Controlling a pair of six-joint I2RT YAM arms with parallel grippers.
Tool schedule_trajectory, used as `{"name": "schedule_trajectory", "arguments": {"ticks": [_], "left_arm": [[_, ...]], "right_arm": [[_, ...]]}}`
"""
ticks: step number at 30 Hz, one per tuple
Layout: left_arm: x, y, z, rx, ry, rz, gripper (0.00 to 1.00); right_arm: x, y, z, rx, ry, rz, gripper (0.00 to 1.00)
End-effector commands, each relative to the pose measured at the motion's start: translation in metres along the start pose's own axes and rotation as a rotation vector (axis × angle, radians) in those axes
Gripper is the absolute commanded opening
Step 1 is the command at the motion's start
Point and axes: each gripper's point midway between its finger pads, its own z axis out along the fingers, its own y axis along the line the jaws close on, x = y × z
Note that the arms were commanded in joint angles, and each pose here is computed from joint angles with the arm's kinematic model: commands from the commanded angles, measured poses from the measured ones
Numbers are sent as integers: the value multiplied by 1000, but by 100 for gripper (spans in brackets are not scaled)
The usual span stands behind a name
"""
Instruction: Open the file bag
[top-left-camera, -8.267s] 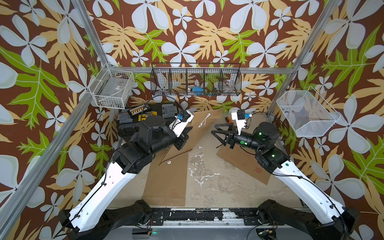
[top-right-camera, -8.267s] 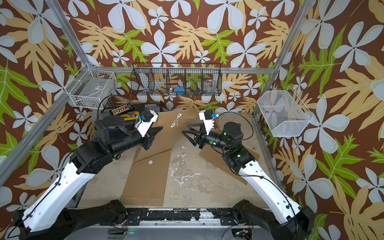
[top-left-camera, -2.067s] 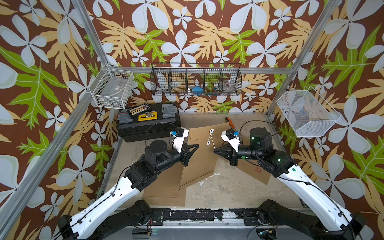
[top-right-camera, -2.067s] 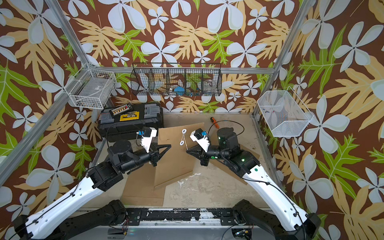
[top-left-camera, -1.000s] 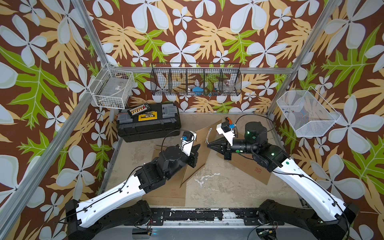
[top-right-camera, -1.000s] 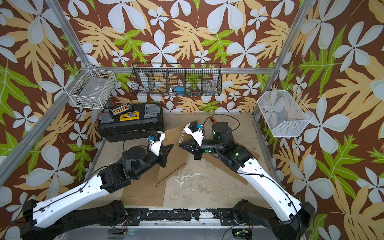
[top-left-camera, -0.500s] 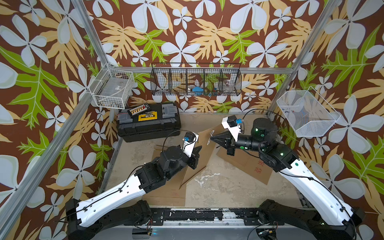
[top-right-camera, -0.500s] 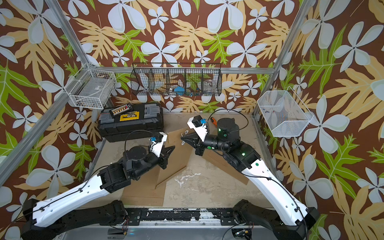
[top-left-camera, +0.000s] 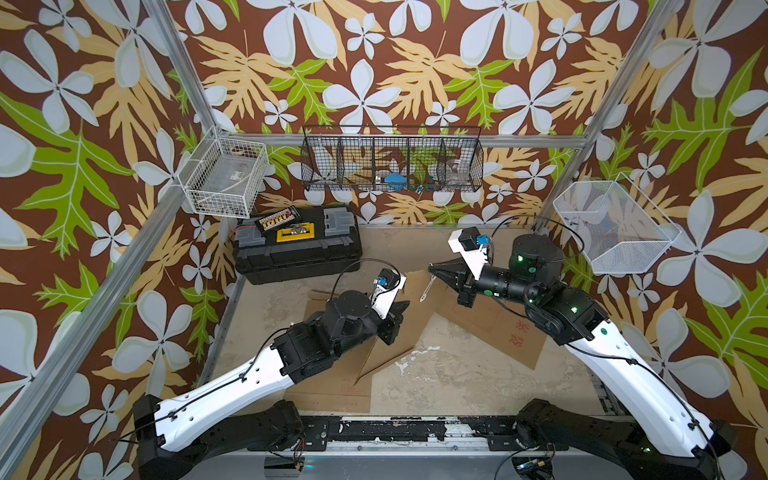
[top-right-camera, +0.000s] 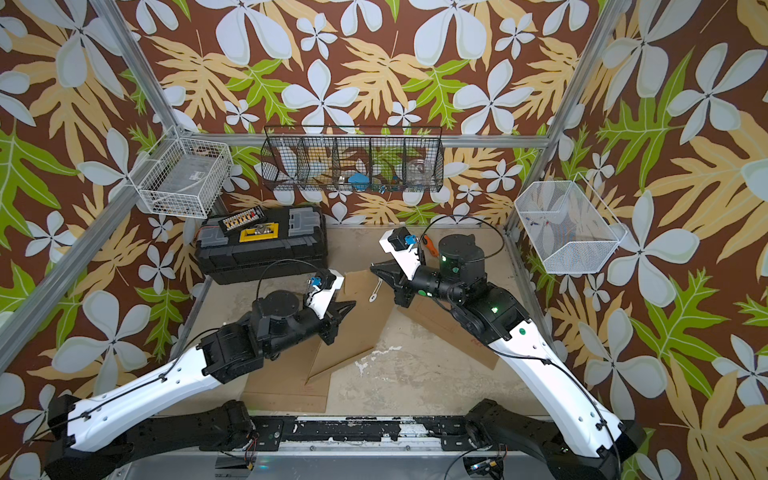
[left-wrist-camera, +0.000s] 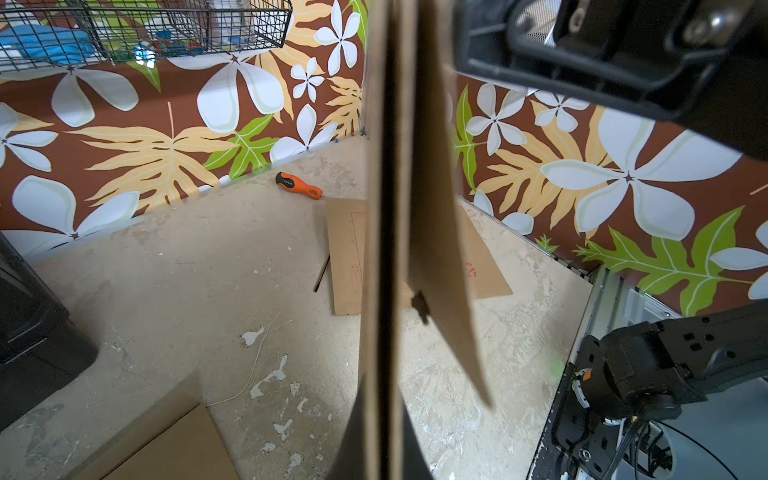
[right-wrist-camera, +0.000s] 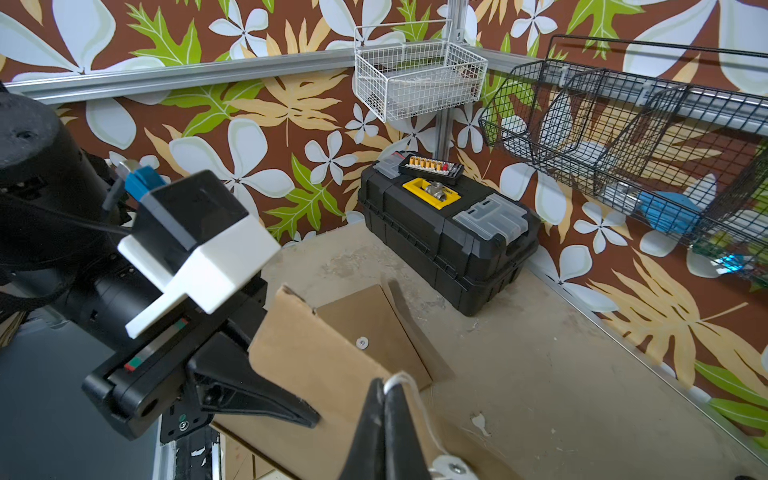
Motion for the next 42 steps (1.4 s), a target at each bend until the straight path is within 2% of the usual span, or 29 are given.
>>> {"name": "schedule_trajectory", "arguments": {"ticks": [1, 8, 19, 26, 42], "left_arm": [[-2, -4, -3, 21, -6, -3, 0], [0, -2, -3, 14, -2, 0, 0], [2, 2, -5, -2, -5, -17, 0], [0, -1, -4, 10, -3, -17, 0], [4, 3, -3, -14, 0, -17, 0]], "right_arm": [[-2, -2, -4, 25, -11, -11, 0], [0, -6, -6, 57, -23, -14, 0], [11, -43, -22, 312, -26, -3, 0], [17, -48, -26, 349, -17, 3, 0], [45, -84, -33, 556, 93, 49, 0]]}}
